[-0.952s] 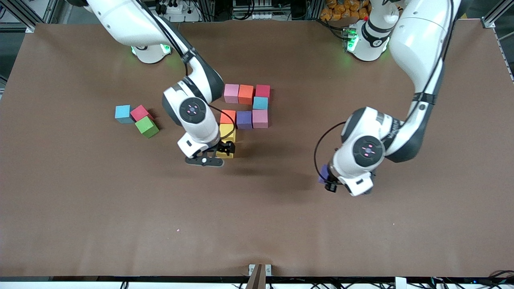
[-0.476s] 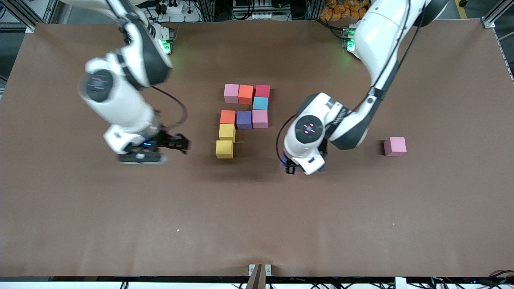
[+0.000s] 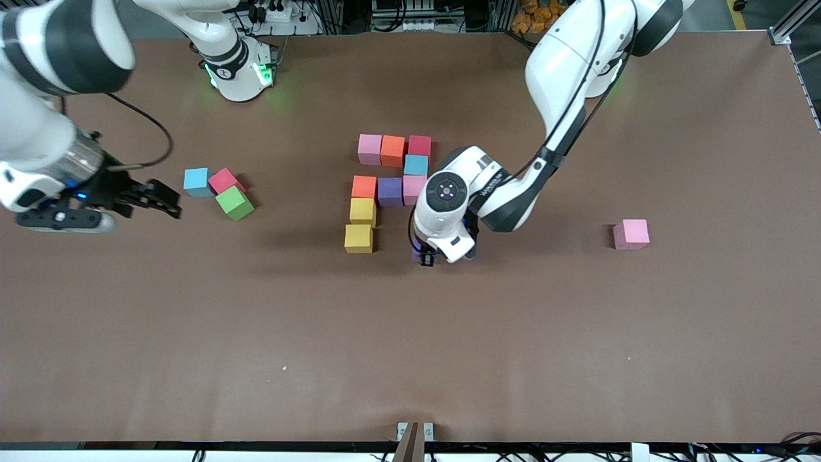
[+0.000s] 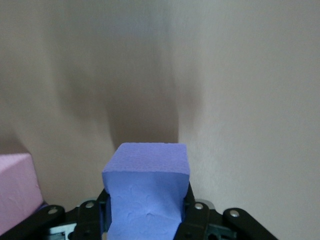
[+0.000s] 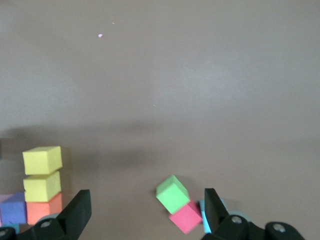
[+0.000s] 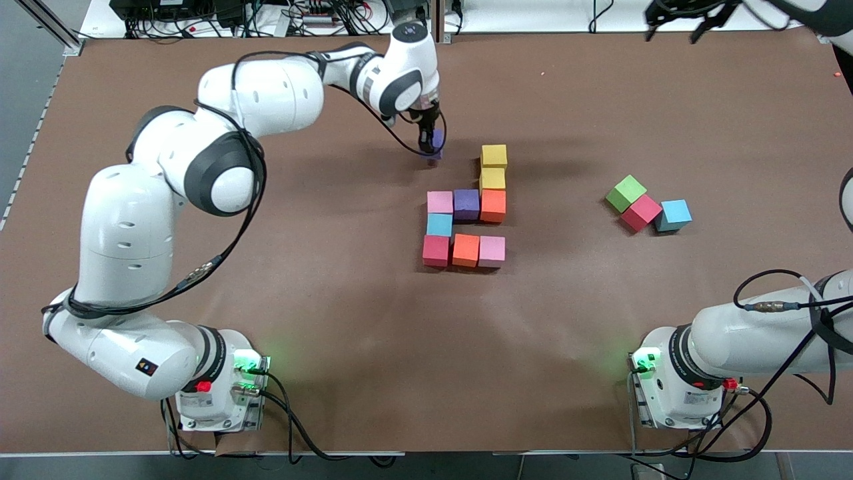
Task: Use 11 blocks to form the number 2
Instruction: 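Lower the purple cube beside the yellow cube with the left gripper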
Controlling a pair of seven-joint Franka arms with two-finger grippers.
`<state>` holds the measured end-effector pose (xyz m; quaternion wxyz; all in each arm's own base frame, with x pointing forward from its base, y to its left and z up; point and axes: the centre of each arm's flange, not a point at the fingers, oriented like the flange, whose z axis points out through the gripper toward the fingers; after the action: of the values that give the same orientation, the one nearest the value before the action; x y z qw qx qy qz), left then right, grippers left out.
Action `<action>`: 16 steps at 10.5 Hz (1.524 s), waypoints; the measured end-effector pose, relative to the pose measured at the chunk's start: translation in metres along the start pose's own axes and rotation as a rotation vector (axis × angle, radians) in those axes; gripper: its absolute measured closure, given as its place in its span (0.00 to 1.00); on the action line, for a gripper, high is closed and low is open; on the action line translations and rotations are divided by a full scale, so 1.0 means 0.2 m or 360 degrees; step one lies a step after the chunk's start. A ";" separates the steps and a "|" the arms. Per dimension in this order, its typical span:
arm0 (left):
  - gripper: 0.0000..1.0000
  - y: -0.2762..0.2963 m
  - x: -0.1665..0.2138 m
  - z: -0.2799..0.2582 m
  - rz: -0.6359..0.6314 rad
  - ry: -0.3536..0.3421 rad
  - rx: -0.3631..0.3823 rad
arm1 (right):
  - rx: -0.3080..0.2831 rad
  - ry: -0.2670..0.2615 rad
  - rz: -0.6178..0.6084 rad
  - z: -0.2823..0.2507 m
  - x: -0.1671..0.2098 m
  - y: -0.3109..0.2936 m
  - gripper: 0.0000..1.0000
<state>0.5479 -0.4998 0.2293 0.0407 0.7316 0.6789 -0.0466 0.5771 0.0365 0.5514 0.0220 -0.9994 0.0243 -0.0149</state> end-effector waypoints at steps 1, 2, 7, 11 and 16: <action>0.46 -0.01 -0.03 0.02 -0.0010 -0.0025 -0.0029 | -0.0002 0.0023 0.0019 -0.06 0.01 0.09 0.00; 0.46 -0.01 -0.06 0.03 -0.0020 -0.0041 -0.0046 | -0.0002 0.0052 0.0039 -0.11 0.01 0.15 0.00; 0.46 -0.06 -0.19 0.13 -0.0037 -0.0091 -0.0071 | -0.0004 0.0098 0.0045 -0.22 0.00 0.16 0.00; 0.46 -0.11 -0.26 0.14 -0.0034 -0.0102 -0.0073 | -0.0012 0.0021 0.0097 -0.23 -0.02 0.26 0.00; 0.46 -0.14 -0.32 0.17 -0.0011 -0.0127 -0.0089 | -0.0016 0.0030 0.0176 -0.26 -0.02 0.42 0.00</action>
<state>0.5152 -0.5644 0.2043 0.0881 0.7254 0.6803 -0.0568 0.5665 -0.0499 0.6002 0.0175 -0.9964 0.0796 -0.0230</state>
